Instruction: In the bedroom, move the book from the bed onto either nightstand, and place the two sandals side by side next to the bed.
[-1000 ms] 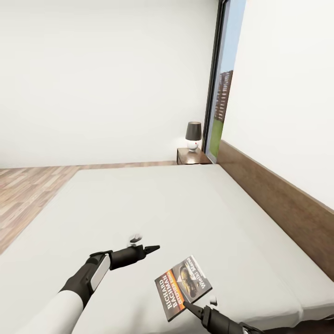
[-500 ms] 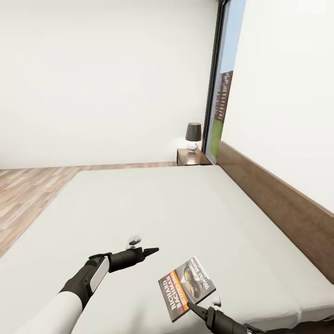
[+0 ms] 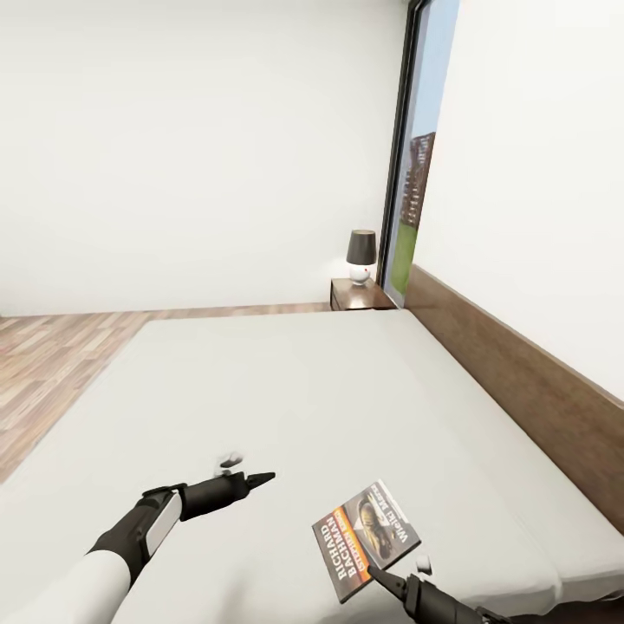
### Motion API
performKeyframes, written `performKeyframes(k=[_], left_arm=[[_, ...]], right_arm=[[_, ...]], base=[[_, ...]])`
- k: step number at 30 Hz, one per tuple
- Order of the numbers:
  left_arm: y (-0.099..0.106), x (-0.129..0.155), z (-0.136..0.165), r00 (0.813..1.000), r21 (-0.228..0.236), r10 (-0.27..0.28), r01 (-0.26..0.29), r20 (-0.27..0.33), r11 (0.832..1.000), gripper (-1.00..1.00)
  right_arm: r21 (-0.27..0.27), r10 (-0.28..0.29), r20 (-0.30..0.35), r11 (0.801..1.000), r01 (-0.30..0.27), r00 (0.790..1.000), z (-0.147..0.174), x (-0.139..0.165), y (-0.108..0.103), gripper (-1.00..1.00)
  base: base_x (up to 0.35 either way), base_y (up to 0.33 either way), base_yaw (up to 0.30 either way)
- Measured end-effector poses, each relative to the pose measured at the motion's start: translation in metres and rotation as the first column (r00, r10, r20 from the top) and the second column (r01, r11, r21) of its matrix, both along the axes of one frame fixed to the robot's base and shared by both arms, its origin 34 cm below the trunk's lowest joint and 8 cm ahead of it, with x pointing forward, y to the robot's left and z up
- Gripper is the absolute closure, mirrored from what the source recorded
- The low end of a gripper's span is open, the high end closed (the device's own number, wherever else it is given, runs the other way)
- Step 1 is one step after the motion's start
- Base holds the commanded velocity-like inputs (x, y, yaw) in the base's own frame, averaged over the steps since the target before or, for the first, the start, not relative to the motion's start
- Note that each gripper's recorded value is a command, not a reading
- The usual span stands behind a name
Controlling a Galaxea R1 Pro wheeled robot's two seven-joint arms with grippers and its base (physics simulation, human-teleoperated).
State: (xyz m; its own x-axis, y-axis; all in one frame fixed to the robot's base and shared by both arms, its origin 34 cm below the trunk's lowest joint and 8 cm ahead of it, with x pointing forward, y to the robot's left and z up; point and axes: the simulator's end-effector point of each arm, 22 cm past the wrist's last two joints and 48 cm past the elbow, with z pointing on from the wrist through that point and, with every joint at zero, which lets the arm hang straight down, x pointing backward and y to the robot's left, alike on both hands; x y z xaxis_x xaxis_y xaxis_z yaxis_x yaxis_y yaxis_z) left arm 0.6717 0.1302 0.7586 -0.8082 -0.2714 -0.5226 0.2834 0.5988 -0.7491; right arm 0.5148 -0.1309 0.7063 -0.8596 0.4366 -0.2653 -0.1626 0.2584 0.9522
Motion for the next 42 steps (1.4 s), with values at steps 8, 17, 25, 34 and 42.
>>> performKeyframes(k=[8, 17, 25, 34, 42], left_arm=[[0.0008, -0.0013, -0.0019, 1.0, 0.002, -0.001, 0.001, -0.003, 1.0, -1.0], [0.001, -0.0021, 0.003, 1.0, 0.002, 0.0, 0.0, -0.007, 1.0, -1.0], [0.0014, -0.0024, 0.0024, 1.0, 0.002, 0.001, -0.001, -0.01, 1.0, -1.0], [0.0016, -0.0023, 0.0019, 1.0, 0.004, 0.002, -0.002, -0.011, 1.0, -1.0], [0.0016, -0.0022, 0.0016, 1.0, 0.004, 0.002, -0.002, -0.011, 1.0, -1.0]], right_arm=[[-0.001, 0.0, -0.003, 1.0, 0.0, 1.0, -0.0006, -0.0005, -0.0012, 1.0], [-0.002, 0.001, -0.003, 1.0, -0.001, 1.0, 0.0054, -0.0008, -0.0012, 1.0], [-0.005, 0.0, -0.003, 1.0, 0.0, 1.0, 0.0049, -0.0006, -0.0014, 1.0], [-0.004, 0.0, -0.003, 1.0, 0.0, 1.0, 0.0048, -0.0007, -0.0013, 1.0], [-0.005, 0.003, -0.004, 1.0, -0.003, 1.0, 0.0044, -0.0015, -0.0009, 1.0]], base=[[0.0, 0.0, 0.0], [0.0, 0.0, 0.0], [0.0, 0.0, 0.0], [-0.051, 0.0, 0.0], [-0.228, 0.0, 0.0]])
